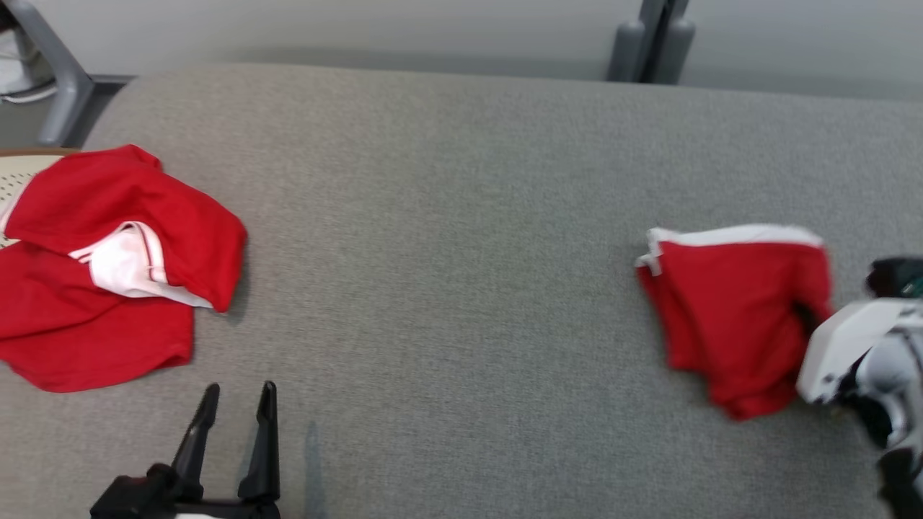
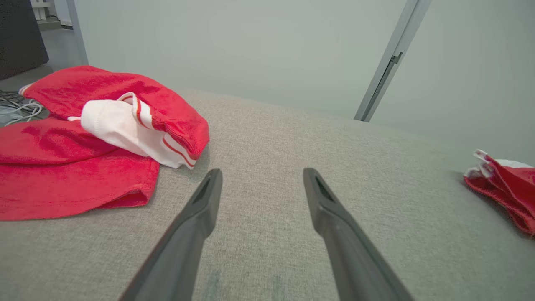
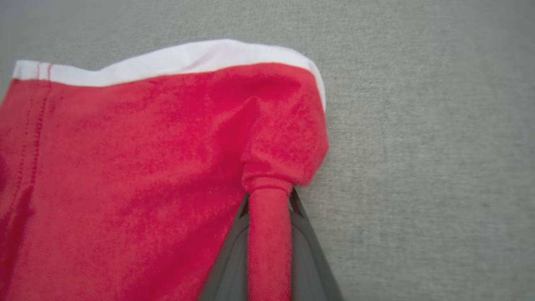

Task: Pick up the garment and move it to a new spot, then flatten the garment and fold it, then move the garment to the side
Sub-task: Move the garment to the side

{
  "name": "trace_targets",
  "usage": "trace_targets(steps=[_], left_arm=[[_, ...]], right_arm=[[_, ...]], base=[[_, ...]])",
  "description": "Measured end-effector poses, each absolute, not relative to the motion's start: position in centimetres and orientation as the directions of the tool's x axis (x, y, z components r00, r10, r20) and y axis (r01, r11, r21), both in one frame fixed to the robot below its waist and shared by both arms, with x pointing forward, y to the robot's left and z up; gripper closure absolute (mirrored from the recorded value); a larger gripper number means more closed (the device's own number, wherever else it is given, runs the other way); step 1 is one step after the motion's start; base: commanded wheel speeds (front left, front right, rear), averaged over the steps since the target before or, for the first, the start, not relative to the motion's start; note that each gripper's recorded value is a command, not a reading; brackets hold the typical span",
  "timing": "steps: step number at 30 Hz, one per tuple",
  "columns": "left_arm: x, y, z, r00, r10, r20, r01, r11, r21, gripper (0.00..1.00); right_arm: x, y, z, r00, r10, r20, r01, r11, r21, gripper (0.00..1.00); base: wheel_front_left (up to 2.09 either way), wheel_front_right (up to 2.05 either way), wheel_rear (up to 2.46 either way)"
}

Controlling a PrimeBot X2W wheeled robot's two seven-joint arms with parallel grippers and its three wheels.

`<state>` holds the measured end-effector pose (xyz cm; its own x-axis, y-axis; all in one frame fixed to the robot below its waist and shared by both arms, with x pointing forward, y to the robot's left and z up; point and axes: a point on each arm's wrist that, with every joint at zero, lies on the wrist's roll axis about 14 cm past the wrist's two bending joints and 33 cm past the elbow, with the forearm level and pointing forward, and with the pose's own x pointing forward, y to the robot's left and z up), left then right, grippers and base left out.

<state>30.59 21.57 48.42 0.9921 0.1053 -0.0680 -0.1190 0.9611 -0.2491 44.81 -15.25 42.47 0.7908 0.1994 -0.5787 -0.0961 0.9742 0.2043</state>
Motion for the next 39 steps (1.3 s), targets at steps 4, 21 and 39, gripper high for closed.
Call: trace_targets(steps=[4, 21, 39], left_arm=[[33.0, 20.6, 48.5, 0.996, 0.063, -0.060, -0.076, 0.966, -0.247, 0.00], [38.2, 14.7, 45.8, 0.986, -0.130, -0.107, 0.094, 0.953, -0.289, 0.00], [38.1, 14.4, 45.9, 0.984, -0.143, -0.106, 0.107, 0.951, -0.288, 0.00]], right_arm=[[47.9, -22.6, 44.5, 0.814, 0.015, -0.581, -0.075, 0.994, -0.080, 1.00], [49.1, -35.1, 48.0, 0.743, -0.394, -0.541, -0.034, 0.785, -0.618, 1.00], [48.6, -36.2, 50.8, 0.795, -0.398, -0.457, 0.001, 0.755, -0.656, 0.00]], base=[[0.00, 0.00, 0.00], [0.00, 0.00, 0.00], [0.00, 0.00, 0.00]])
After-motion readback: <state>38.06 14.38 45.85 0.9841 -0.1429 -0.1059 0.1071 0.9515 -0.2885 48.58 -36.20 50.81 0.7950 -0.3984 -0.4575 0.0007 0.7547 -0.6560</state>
